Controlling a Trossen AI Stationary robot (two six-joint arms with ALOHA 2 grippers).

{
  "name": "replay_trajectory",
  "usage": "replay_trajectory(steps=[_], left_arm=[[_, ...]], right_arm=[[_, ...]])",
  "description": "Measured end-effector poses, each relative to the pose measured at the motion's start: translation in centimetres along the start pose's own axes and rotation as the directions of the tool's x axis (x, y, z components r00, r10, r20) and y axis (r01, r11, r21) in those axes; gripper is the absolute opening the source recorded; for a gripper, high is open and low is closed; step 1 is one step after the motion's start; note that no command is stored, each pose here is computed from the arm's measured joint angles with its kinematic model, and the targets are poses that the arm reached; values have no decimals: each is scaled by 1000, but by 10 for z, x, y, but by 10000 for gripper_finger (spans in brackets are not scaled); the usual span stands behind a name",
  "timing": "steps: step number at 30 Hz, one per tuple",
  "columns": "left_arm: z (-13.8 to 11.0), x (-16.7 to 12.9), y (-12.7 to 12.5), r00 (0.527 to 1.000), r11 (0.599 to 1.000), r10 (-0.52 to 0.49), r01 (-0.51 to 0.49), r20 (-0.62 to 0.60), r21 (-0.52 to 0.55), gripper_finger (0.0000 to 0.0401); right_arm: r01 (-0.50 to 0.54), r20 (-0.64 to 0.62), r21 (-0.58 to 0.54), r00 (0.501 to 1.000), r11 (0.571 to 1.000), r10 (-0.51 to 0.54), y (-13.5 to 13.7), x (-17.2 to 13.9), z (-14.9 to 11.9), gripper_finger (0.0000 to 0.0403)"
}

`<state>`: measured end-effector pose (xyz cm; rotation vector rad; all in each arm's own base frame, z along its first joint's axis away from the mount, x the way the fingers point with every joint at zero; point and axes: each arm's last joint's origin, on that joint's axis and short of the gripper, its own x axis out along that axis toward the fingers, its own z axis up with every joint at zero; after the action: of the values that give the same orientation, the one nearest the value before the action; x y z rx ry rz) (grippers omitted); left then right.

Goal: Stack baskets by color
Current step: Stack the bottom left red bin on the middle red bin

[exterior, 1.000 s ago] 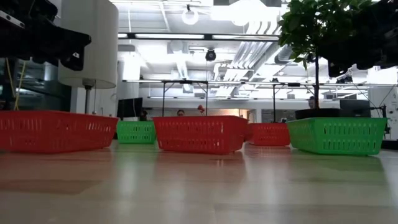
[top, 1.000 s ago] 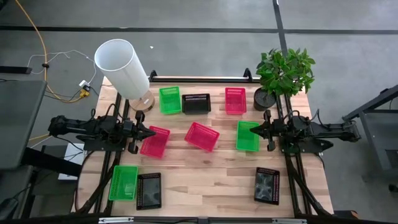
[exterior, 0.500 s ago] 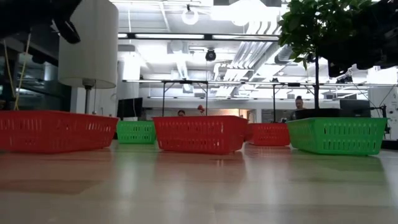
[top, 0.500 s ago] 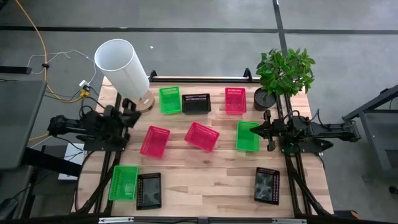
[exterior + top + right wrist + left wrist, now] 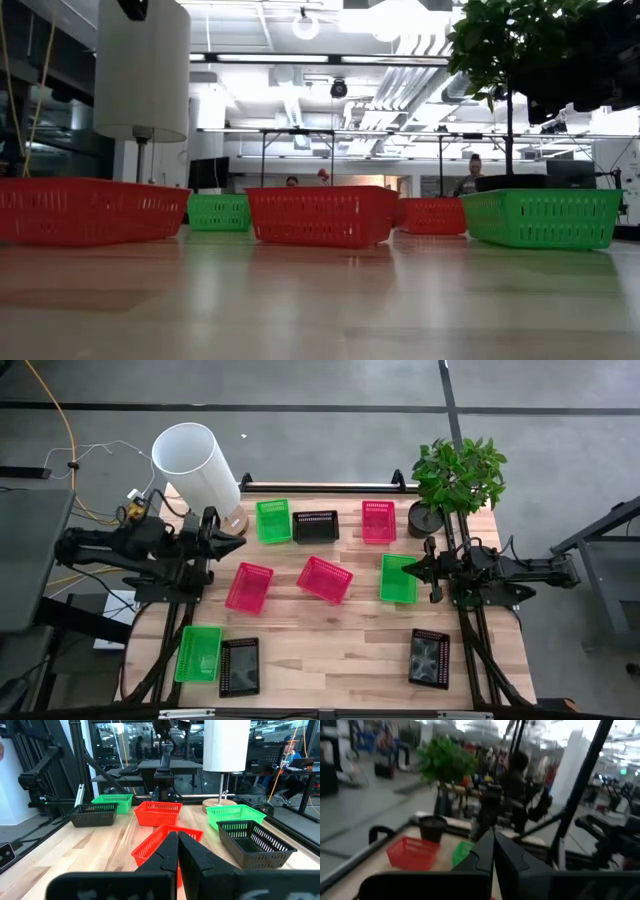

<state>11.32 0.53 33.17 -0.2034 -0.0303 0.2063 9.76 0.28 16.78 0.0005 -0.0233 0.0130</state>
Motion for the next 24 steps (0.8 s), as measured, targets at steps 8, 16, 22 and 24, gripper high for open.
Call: replay_trajectory(steps=[8, 16, 22, 24], left_arm=[[19, 0, -5, 999, 984, -37, 39, 16, -175, 0], [25, 4, -5, 996, 974, 12, 9, 90, -224, 0], [20, 11, -7, 999, 988, -16, 22, 39, -156, 1], [15, 12, -7, 999, 988, -34, 31, -18, -153, 1]], right_arm=[[-95, 385, 341, 922, 935, -47, -1, -7, 37, 0], [-171, 582, 622, 753, 764, -306, -9, -22, 86, 0], [-96, 376, 599, 910, 795, -173, -5, 18, 127, 0], [-58, 275, 594, 952, 802, -135, -3, 35, 137, 0]])
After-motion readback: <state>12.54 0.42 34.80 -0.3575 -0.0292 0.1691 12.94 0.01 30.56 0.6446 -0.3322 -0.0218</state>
